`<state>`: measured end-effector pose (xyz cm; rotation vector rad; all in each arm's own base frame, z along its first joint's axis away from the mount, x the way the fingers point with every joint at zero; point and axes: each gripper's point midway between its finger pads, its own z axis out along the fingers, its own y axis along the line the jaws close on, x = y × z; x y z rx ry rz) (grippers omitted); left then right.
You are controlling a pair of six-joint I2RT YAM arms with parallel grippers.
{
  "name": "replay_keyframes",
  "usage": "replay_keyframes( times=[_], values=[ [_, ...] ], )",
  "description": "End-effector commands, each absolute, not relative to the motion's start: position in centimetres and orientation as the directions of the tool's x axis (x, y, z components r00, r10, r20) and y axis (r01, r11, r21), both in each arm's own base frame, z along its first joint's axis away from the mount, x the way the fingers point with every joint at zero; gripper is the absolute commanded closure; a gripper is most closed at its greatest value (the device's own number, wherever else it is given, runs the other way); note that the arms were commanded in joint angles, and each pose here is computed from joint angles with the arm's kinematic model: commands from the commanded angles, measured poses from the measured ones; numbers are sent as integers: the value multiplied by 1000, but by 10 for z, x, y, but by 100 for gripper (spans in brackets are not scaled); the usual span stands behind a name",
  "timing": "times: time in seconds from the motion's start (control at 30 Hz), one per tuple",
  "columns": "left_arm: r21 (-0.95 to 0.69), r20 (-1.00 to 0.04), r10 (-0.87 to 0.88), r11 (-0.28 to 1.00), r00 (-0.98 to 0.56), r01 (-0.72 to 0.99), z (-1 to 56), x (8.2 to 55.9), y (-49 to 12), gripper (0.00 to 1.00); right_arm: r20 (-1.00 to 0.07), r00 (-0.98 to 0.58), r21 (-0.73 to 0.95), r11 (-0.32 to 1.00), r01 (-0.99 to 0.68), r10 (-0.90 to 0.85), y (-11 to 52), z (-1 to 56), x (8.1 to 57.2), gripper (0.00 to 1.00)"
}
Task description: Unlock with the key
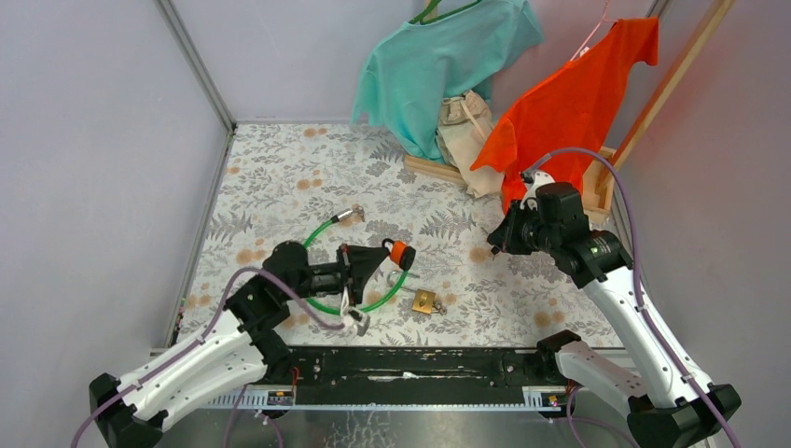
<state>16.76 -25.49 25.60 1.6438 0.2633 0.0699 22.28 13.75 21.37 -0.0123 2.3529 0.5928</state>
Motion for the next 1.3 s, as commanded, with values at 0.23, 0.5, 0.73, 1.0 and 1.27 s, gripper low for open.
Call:
replay_keyframes(
  times=[0.23, 0.5, 0.73, 1.0, 1.27],
  values=[
    [211, -548, 799, -155, 248, 965, 153, 162, -206, 100, -685, -715, 427, 873, -235, 143, 146, 241, 232, 100],
    [92, -342, 937, -44, 73, 995, 129, 164, -171, 100, -681, -719, 431, 870, -239, 140, 146, 243, 228, 100],
    [42, -58, 998, 19, -16, 999, 119, 159, -137, 100, -674, -724, 452, 856, -250, 145, 150, 244, 225, 100],
    [88, 233, 966, 96, -114, 991, 95, 166, -114, 100, -684, -714, 458, 849, -262, 148, 150, 249, 220, 100],
    [13, 354, 930, 99, -97, 995, 82, 151, -117, 100, -691, -705, 465, 844, -267, 158, 148, 252, 216, 100]
  ],
)
